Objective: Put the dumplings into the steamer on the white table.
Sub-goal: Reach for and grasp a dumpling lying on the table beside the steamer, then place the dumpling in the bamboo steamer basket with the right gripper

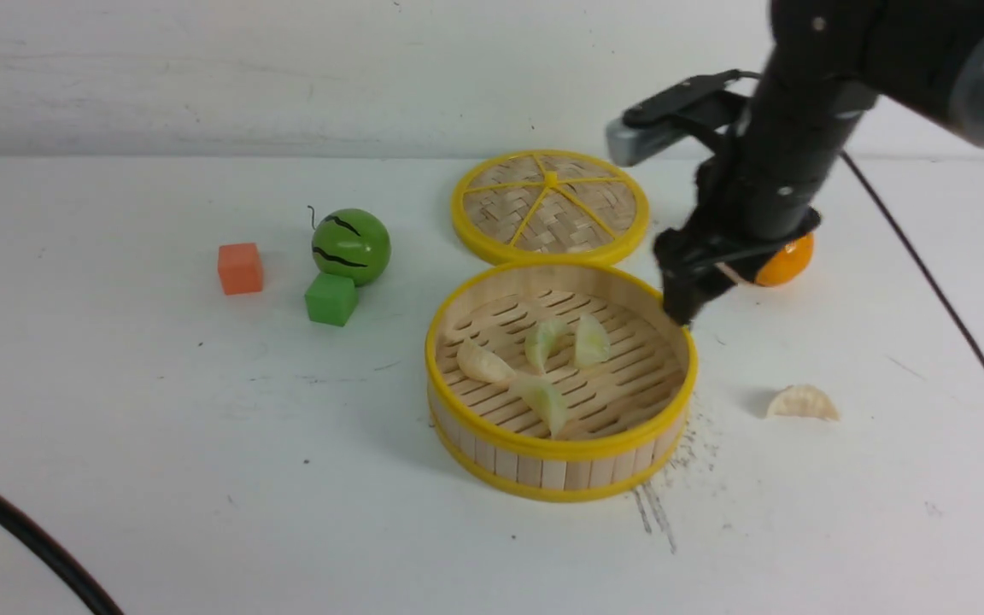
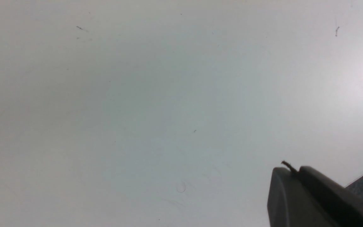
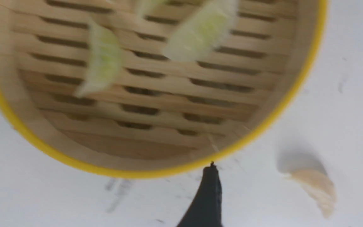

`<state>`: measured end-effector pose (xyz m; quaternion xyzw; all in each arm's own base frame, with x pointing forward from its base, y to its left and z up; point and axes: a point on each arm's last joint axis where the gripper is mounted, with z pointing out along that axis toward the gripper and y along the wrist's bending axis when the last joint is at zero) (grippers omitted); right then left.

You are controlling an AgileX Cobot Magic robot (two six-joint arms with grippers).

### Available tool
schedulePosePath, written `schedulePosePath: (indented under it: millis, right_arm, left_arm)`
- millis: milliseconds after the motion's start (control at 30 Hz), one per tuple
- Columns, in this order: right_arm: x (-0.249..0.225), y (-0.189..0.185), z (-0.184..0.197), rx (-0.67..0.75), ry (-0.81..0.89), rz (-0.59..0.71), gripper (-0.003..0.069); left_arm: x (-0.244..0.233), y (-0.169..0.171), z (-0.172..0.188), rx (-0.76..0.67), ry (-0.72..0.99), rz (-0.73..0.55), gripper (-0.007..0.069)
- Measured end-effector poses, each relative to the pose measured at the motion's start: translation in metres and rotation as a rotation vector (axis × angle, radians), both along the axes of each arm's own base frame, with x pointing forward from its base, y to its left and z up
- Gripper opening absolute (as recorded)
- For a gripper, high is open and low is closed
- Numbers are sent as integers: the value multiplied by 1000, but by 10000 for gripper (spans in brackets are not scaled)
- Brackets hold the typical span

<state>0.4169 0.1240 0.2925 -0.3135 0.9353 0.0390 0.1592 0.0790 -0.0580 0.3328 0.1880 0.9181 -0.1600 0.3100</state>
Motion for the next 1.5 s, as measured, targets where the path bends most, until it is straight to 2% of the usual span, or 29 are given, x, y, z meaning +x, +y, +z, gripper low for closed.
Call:
schedulePosePath:
  millis: [167,267,433,600,667,767,800,833,967,1100,1200,1333,1500]
  right_arm:
    - [16,-47,-31,-62,52,80,551]
    - [26,-69,-56,-63,104,77,508]
    - [37,-79,-99,-33,195,51,490]
    - [40,-70,-125,-23,240,95,475]
    - [40,-67,-126,-32,239,96,436]
    - [40,-66,-126,-77,236,69,265]
    - [40,-65,-126,-77,237,68,265]
    - [40,-65,-126,-91,239,40,187]
    - [39,-60,-110,-97,211,-14,201]
    - [28,-40,-59,-60,104,-55,201]
    - [7,-6,-11,40,32,-67,201]
    - [-9,31,-1,119,57,-35,201]
    - [-11,60,-22,152,115,-13,201]
  left_arm:
    - [0,0,0,-1,0,0,35]
    - [0,0,0,-1,0,0,35]
    - [-1,-1,0,-11,8,-3,37]
    - [-1,-1,0,-16,15,-5,37]
    - [-1,-2,0,-18,16,-6,37]
    - [-1,-2,0,-20,17,-6,39]
    - [-1,-2,0,-20,17,-6,39]
    - [-1,-2,0,-20,17,-6,39]
    - [-1,-2,0,-20,17,-6,39]
    - [-1,-2,0,-15,13,-12,41]
    - [-1,-1,0,-4,2,-29,47]
    - [-6,1,0,-8,-40,-51,52]
    - [-23,13,-13,-56,-125,-48,57]
